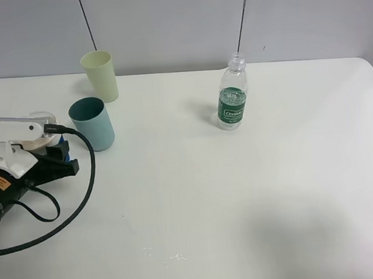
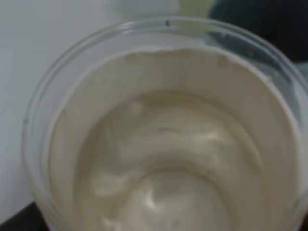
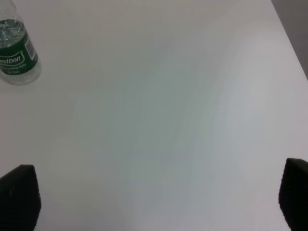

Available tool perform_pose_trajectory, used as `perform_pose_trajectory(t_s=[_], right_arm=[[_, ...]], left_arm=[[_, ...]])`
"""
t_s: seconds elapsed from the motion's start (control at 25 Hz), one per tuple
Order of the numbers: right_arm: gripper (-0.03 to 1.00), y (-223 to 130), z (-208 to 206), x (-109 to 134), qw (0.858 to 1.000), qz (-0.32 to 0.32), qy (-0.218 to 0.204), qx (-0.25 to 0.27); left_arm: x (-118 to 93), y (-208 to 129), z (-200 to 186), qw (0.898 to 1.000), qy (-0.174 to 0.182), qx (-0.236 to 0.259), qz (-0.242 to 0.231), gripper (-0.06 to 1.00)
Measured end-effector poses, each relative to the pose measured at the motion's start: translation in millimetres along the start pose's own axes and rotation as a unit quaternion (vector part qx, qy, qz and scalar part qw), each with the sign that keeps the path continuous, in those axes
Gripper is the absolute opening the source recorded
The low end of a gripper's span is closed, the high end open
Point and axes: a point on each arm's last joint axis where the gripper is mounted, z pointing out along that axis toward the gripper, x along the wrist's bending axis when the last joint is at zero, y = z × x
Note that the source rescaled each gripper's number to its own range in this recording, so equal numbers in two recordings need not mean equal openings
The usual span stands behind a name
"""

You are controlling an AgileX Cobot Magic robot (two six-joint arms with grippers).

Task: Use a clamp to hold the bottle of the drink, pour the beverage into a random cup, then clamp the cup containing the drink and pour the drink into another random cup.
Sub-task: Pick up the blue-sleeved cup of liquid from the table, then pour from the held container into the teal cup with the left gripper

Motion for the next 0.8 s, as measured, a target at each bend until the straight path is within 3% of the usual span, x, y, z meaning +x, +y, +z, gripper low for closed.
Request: perform_pose_trajectory(t_s=[0.32,0.52,0.64,0.8], right_arm=[[1.00,0,0,0,1.000,0.000,0.000,0.000],[1.00,0,0,0,1.000,0.000,0.000,0.000],[1.00,0,0,0,1.000,0.000,0.000,0.000],[1.00,0,0,0,1.000,0.000,0.000,0.000]], left_arm=[[25,23,12,0.997,0.062,-0.046,-0.021,0.03],[28,42,34,0.996,0.061,-0.059,-0.007,0.03],[26,50,45,0.997,0.056,-0.047,0.030,0.03],[24,62,56,0.988,0.066,-0.046,0.131,0.03]])
